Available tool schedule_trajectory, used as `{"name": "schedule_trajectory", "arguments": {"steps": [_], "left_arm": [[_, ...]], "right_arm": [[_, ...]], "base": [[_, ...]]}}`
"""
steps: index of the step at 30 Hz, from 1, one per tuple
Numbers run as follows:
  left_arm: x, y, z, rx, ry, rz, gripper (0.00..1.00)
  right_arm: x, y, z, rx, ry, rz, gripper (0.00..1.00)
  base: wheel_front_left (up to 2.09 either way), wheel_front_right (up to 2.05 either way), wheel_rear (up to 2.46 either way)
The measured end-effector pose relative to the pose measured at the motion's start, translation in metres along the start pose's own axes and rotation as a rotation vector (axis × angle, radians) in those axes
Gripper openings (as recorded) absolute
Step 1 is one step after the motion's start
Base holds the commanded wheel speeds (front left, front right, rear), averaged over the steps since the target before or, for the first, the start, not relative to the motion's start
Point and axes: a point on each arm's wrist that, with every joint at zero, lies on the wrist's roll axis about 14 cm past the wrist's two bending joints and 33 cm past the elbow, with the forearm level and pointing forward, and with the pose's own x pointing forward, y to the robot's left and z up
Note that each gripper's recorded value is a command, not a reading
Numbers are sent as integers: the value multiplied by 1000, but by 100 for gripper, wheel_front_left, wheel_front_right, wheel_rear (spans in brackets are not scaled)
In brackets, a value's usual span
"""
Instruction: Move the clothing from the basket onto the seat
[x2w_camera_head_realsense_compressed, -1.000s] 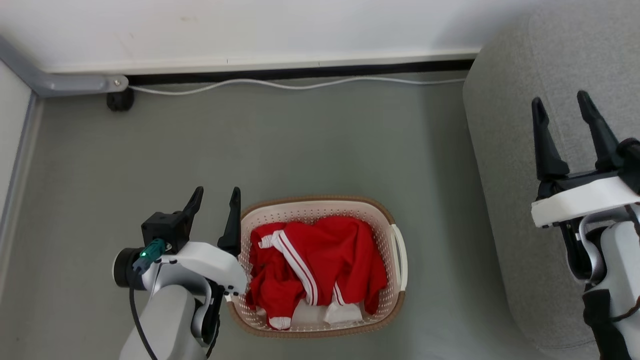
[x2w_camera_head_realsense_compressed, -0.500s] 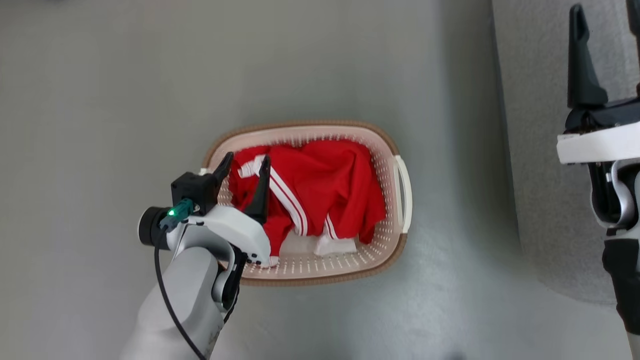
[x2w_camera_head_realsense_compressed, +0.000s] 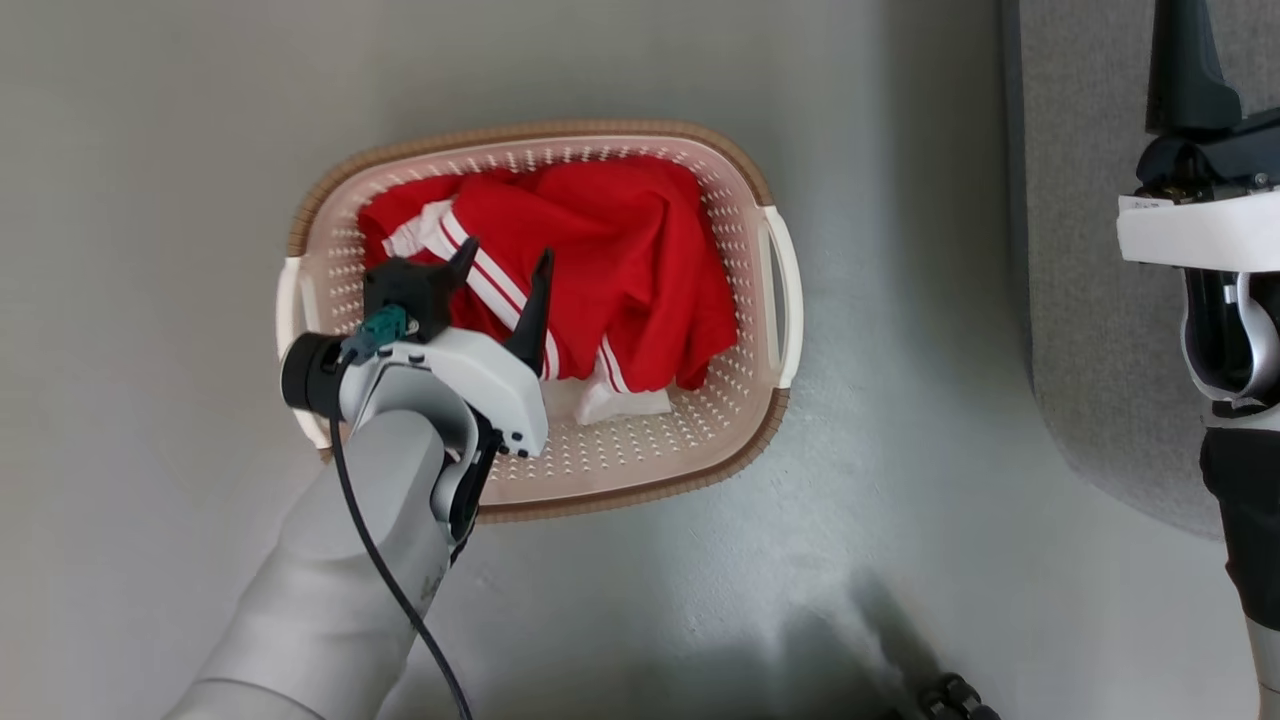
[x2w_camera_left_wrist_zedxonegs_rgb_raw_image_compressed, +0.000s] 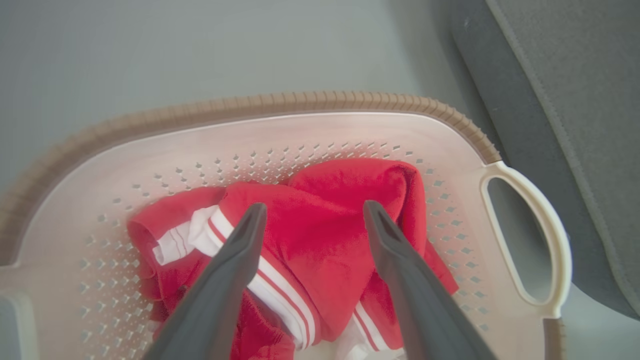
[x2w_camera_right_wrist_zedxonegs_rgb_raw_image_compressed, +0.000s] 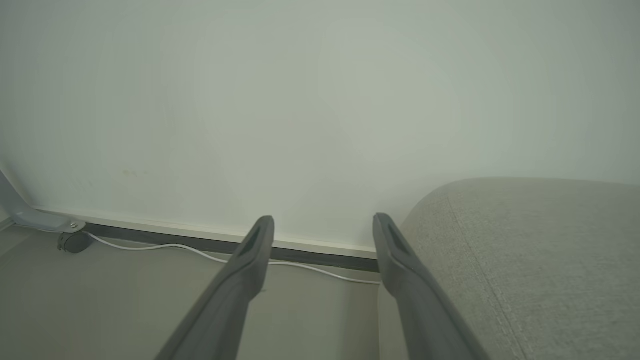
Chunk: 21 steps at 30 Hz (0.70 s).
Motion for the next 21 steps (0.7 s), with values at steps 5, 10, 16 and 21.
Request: {"name": "schedule_trajectory", "arguments": {"steps": [5, 10, 16, 21], "left_arm": [[23, -11, -14, 19, 43, -55, 100], [44, -29, -31, 27, 91, -141, 100], [58, -45, -45, 26, 131, -211, 100], [63, -47, -57, 34, 171, -218, 100]], "right_arm": [[0, -3, -14, 3, 21, -7, 100], [-1, -11, -24, -4, 38, -27, 100], [-6, -17, -30, -5, 54, -46, 100], [-9, -19, -34, -3, 67, -53, 100]], "base": [[0, 0, 0], [0, 0, 0], [0, 0, 0], [0, 0, 0]]}}
